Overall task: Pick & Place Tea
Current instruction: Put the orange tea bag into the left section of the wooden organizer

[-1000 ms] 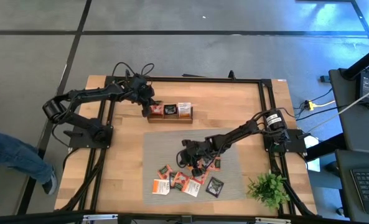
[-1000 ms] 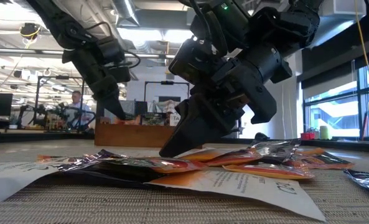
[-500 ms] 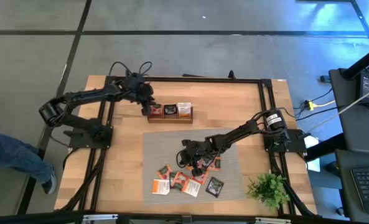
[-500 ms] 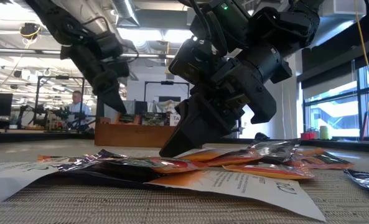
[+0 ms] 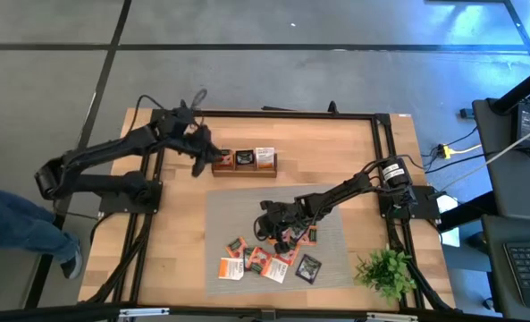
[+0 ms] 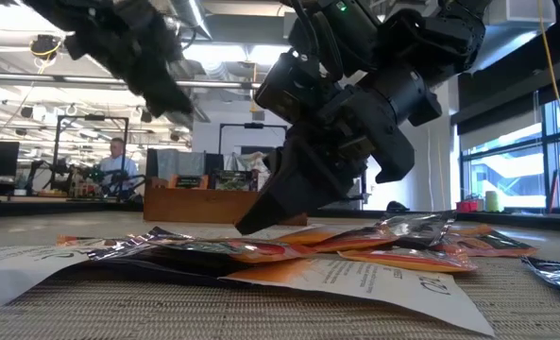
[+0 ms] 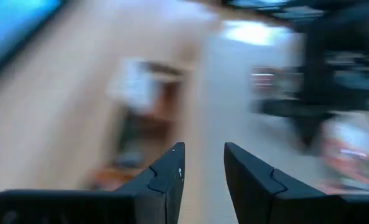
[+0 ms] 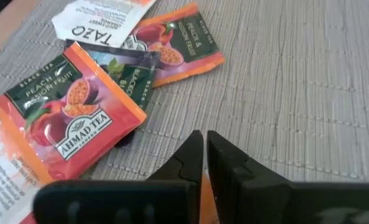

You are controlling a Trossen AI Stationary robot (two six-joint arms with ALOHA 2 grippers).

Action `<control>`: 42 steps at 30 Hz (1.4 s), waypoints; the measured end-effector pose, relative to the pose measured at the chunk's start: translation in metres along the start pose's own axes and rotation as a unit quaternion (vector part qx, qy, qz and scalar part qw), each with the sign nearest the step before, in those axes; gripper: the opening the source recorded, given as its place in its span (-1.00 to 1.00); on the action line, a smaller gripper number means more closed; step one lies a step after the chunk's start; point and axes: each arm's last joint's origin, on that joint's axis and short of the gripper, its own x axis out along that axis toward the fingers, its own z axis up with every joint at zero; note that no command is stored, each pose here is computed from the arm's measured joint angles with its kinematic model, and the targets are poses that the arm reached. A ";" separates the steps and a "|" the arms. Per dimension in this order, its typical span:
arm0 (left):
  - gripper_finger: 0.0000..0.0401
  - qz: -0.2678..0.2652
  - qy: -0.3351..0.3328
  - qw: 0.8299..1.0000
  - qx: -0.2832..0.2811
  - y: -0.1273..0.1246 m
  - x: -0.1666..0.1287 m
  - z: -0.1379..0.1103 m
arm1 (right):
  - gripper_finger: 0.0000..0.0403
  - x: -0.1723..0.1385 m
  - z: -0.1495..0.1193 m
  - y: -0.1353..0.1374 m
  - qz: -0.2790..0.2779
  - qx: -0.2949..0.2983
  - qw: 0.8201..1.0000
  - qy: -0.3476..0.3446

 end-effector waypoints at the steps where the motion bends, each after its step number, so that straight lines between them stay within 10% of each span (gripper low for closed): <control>1: -0.45 -0.033 0.001 0.999 0.000 -0.008 0.002 0.001 | -0.87 0.000 0.001 0.000 0.000 -0.001 1.000 -0.004; 6: -0.46 -0.092 0.051 0.994 -0.009 -0.049 0.025 -0.003 | -0.87 0.000 0.006 0.003 0.001 -0.006 1.000 -0.028; 19: -0.46 -0.001 0.175 0.979 -0.103 -0.129 0.074 -0.042 | -0.87 0.002 0.015 0.031 0.025 -0.077 0.994 -0.071; 42: -0.45 0.028 0.204 0.953 -0.222 -0.174 0.117 -0.082 | -0.87 0.023 0.042 0.068 0.009 -0.129 0.990 -0.053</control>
